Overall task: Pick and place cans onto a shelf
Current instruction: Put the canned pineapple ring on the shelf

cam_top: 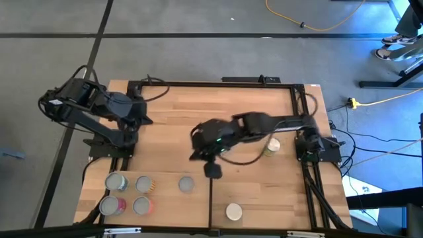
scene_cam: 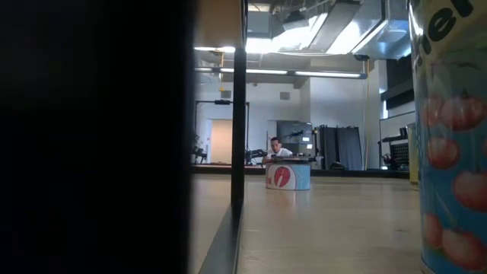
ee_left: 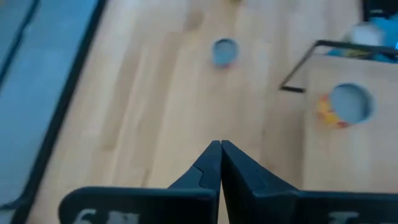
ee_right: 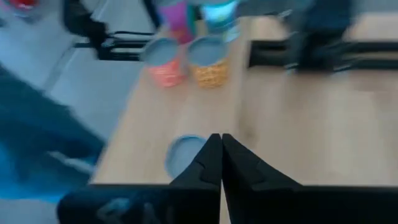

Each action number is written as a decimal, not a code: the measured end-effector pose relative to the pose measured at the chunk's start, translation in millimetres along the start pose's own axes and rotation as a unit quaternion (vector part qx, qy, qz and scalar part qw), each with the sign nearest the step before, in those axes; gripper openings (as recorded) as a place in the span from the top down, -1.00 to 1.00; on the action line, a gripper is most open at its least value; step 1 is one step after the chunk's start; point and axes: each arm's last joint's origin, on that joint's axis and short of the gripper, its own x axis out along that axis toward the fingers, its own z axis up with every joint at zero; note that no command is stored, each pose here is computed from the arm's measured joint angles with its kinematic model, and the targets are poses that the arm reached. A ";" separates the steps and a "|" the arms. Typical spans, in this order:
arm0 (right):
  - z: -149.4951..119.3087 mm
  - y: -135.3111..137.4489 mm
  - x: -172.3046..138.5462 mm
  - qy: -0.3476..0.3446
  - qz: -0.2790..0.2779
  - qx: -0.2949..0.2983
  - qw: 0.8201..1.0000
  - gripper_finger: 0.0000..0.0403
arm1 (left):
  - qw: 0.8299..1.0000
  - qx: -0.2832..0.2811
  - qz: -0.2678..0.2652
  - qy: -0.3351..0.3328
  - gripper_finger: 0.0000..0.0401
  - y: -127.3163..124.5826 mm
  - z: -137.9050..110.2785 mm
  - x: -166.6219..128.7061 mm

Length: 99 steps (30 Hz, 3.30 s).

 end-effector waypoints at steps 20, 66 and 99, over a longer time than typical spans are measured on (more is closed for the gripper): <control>-1.6 8.5 -190.2 -0.090 -0.285 -0.061 0.952 0.98 | 0.974 0.093 -0.198 0.064 1.00 -124.2 54.1 133.2; -15.3 7.0 -197.4 -0.005 -0.293 -0.151 0.944 0.98 | 0.979 0.050 -0.123 0.152 1.00 -167.5 40.1 219.5; -15.3 7.9 -196.7 -0.005 -0.276 -0.151 0.949 0.98 | 0.971 -0.002 -0.120 0.208 1.00 -164.3 33.5 217.3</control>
